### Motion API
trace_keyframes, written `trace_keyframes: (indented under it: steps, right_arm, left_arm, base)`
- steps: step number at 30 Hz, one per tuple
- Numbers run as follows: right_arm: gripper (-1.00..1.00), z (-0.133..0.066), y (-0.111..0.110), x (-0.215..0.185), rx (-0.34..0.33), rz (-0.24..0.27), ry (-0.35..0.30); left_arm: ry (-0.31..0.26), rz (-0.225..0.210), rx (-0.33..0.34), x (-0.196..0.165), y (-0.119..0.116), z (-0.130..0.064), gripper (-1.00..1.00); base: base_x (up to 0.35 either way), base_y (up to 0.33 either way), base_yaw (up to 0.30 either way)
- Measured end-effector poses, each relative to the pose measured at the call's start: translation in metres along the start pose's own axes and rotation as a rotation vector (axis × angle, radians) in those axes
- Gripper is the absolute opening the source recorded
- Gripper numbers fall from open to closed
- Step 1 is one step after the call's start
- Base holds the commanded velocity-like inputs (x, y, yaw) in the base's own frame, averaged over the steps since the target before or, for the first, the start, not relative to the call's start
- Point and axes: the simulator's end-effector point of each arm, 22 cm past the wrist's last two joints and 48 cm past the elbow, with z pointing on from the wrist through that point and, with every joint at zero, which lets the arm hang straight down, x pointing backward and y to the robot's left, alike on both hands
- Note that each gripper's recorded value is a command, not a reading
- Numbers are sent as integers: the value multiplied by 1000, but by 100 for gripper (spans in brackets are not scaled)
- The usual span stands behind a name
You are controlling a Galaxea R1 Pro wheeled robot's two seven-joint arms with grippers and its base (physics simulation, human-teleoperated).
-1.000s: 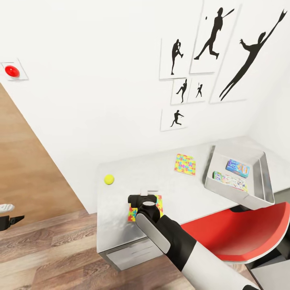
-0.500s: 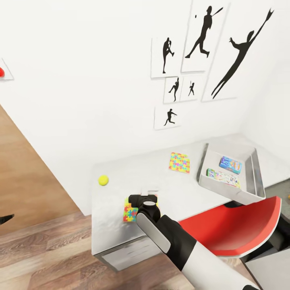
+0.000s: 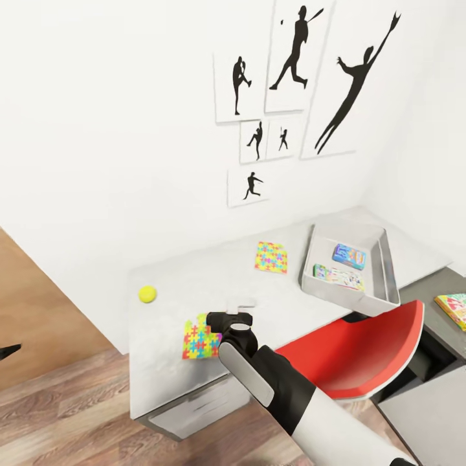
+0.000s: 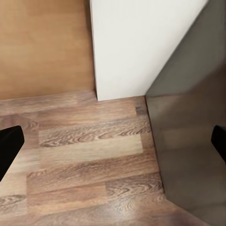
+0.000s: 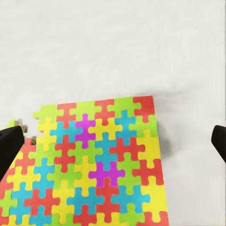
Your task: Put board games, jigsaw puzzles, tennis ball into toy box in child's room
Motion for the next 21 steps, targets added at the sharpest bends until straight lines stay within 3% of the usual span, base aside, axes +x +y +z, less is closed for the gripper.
trace_keyframes:
  steps: [7,12,21]
  right_arm:
    - [100,0,0,0,1,1,0]
    - [100,0,0,0,1,3,-3]
    - [100,0,0,-4,0,20,-22]
  left_arm:
    - [-2,1,-3,-2,2,-2,100]
    - [-17,21,-23,-17,19,-14,100]
    - [-22,34,27,-25,14,-22,100]
  base:
    - [36,18,-13]
    - [19,10,-2]
    - [53,38,0]
